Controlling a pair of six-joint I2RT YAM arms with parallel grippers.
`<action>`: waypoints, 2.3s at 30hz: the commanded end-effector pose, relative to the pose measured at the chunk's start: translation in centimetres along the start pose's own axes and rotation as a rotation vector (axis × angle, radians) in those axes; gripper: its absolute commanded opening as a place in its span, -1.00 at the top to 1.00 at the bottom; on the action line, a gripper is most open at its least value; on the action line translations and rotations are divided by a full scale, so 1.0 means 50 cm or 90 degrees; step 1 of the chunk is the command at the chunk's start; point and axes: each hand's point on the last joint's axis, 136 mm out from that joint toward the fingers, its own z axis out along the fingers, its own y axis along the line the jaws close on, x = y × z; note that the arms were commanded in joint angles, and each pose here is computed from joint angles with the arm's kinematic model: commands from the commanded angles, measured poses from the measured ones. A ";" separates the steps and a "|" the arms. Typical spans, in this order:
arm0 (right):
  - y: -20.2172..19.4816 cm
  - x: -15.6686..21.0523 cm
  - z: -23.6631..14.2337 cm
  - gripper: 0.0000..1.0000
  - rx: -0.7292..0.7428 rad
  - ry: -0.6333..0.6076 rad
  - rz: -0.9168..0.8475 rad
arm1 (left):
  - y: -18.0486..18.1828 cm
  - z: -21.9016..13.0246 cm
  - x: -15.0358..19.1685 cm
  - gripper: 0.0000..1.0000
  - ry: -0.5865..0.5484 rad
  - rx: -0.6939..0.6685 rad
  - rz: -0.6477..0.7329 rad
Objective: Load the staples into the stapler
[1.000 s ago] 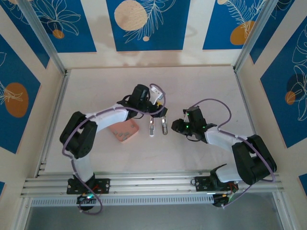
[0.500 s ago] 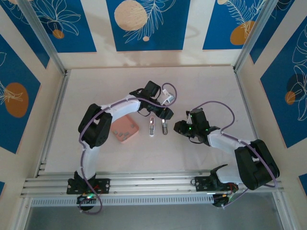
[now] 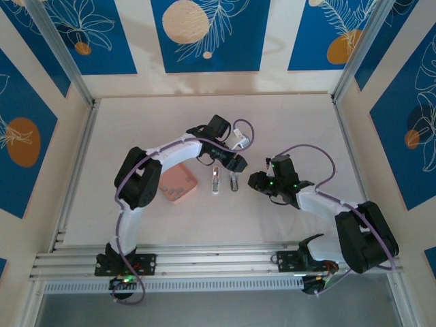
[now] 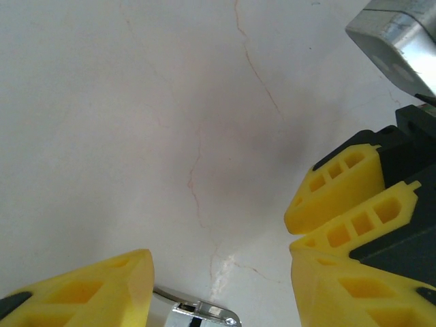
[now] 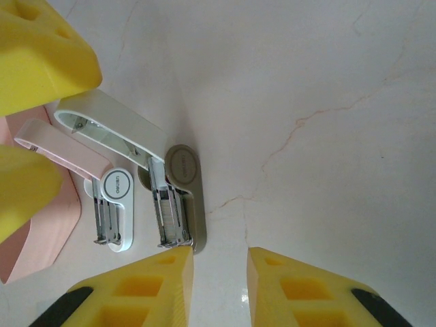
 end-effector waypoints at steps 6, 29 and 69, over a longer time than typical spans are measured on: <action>0.003 0.003 -0.009 0.45 -0.011 -0.002 -0.001 | -0.062 0.012 0.039 -0.10 0.049 0.067 0.004; 0.049 0.007 -0.007 0.36 -0.044 0.011 -0.014 | -0.087 -0.051 0.043 -0.12 -0.053 -0.002 -0.022; -0.018 0.109 0.084 0.60 0.116 0.173 -0.010 | 0.007 -0.155 0.076 -0.12 -0.199 -0.092 -0.102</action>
